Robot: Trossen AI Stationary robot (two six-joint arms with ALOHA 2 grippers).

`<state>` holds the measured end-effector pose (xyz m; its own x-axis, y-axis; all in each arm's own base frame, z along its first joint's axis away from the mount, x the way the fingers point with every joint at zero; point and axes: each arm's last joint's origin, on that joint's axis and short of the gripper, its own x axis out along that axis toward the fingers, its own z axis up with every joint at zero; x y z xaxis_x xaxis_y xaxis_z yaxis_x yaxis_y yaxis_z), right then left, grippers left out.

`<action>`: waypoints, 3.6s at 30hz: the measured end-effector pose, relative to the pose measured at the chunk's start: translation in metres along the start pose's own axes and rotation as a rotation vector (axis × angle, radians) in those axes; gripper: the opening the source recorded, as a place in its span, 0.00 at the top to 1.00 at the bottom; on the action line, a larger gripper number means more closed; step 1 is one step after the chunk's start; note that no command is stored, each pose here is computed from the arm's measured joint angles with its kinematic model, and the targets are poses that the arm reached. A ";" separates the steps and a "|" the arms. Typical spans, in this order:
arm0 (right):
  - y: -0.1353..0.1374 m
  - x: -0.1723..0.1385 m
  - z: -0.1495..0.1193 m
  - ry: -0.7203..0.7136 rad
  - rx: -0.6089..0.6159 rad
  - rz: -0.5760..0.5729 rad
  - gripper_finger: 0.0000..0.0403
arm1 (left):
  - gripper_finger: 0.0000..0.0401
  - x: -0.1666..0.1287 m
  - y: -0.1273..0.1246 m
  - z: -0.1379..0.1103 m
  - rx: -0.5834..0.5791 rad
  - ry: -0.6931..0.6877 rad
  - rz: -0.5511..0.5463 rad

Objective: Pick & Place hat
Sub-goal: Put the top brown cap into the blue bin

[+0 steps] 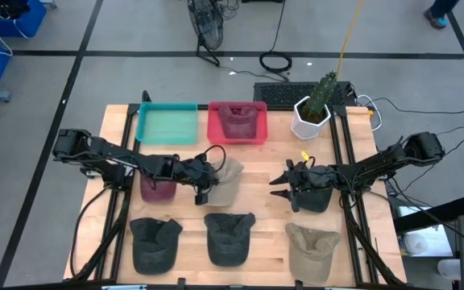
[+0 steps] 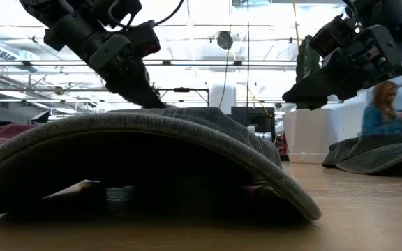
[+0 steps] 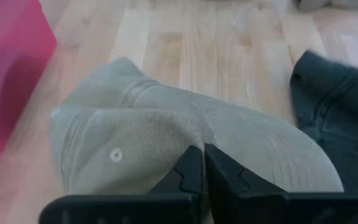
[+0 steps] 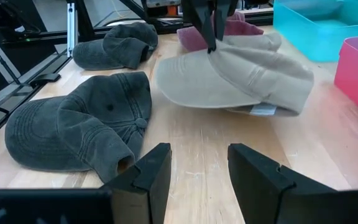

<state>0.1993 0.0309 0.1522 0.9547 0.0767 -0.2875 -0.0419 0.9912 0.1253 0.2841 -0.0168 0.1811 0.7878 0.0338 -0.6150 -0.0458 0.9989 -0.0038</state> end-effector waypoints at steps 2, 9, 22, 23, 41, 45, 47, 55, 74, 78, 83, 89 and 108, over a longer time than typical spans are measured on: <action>0.000 0.000 0.000 0.000 0.000 0.000 0.64 | 0.98 0.000 0.000 0.001 -0.001 -0.006 0.000; 0.000 0.000 0.000 0.000 0.000 0.000 0.64 | 0.96 0.000 0.000 0.000 0.000 0.003 -0.001; 0.000 0.000 0.000 0.004 0.000 0.000 0.64 | 0.99 -0.023 0.003 0.007 0.041 -0.019 0.074; 0.000 0.000 0.000 0.004 0.000 0.000 0.64 | 0.98 -0.026 0.004 0.008 0.044 -0.025 0.086; 0.000 0.000 -0.001 0.007 -0.090 0.004 0.64 | 0.99 -0.053 0.012 0.018 0.189 -0.051 0.291; 0.000 0.000 -0.002 0.022 -0.098 0.005 0.64 | 0.97 -0.073 0.026 0.028 0.168 -0.014 0.337; 0.000 0.000 -0.004 0.039 -0.100 0.011 0.64 | 0.98 -0.086 0.034 0.032 0.158 0.035 0.351; 0.002 0.000 -0.004 0.049 -0.159 0.082 0.64 | 0.99 -0.136 0.074 0.061 0.079 0.072 0.390; 0.002 0.000 -0.003 0.030 -0.183 0.083 0.64 | 0.98 -0.150 0.155 0.034 -0.008 0.318 0.499; 0.002 0.000 -0.003 0.031 -0.171 0.082 0.64 | 0.97 -0.142 0.170 0.026 -0.008 0.368 0.446; 0.002 0.000 -0.003 0.035 -0.165 0.082 0.64 | 0.98 -0.131 0.187 0.013 0.043 0.480 0.415; 0.002 0.000 -0.004 0.047 -0.158 0.081 0.64 | 0.99 -0.121 0.205 0.000 0.026 0.559 0.400; 0.001 0.000 -0.005 0.049 -0.199 0.080 0.64 | 0.81 -0.102 0.237 -0.030 -0.101 0.678 0.394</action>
<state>0.1977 0.0329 0.1480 0.9307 0.1559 -0.3309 -0.1786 0.9832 -0.0388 0.1744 0.2154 0.2196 0.1567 0.3261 -0.9323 -0.3247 0.9085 0.2632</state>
